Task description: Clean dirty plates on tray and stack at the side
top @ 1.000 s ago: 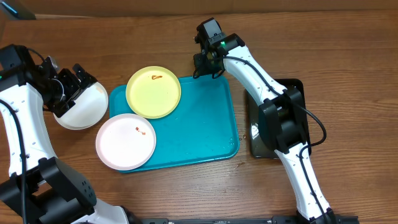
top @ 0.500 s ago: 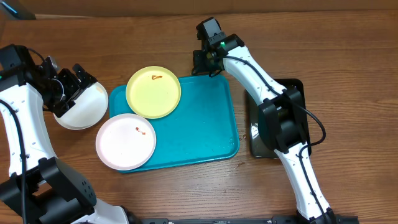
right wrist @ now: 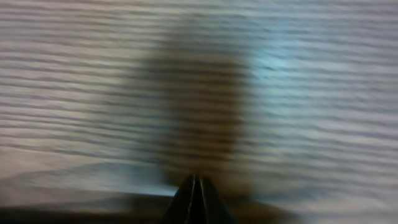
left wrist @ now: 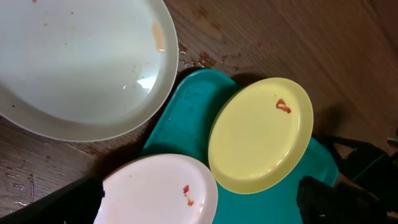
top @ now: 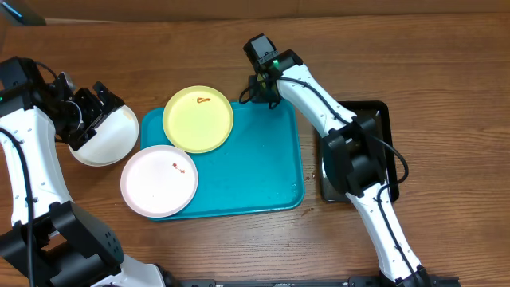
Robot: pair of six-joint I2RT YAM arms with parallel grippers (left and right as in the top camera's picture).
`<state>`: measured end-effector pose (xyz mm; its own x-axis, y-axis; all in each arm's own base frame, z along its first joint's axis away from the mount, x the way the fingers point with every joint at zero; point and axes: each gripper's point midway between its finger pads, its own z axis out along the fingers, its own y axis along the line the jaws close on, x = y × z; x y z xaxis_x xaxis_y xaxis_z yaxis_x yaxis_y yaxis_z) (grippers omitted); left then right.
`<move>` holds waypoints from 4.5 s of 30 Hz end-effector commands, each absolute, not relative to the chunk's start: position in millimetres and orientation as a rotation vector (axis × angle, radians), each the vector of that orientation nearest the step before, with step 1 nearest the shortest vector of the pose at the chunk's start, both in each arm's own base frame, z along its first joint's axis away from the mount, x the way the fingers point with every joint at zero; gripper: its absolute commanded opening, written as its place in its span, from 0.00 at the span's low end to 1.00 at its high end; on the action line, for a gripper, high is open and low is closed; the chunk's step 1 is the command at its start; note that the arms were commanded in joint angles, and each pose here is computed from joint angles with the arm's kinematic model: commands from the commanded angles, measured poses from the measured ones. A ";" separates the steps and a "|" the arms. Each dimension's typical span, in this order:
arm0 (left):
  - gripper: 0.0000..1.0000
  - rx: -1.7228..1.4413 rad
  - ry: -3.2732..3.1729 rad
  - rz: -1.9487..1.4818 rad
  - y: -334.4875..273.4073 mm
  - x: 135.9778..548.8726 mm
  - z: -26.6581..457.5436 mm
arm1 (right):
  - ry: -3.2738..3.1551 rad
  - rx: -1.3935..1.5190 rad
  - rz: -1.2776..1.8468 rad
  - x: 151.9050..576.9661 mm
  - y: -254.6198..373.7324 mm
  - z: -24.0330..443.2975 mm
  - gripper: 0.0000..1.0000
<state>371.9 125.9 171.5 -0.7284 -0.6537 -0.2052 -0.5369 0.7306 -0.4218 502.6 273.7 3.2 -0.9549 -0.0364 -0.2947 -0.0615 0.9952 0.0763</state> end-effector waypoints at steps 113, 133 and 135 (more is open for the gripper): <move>1.00 -0.879 2.578 -0.461 127.4 373.6 181.8 | 3.034 0.293 -0.045 446.5 140.6 136.0 0.48; 1.00 -0.879 2.578 -0.461 127.4 373.5 181.9 | 3.147 0.337 -0.111 432.1 124.3 94.8 0.36; 1.00 -0.879 2.578 -0.461 127.4 373.5 181.8 | 3.160 0.338 -0.119 430.1 123.9 85.3 0.36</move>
<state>371.9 125.9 171.5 -0.7284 -0.6537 -0.2052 -0.5369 0.7306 -0.4218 433.8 124.3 93.9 -0.9765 0.2146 0.0187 0.2130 0.9749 -0.0644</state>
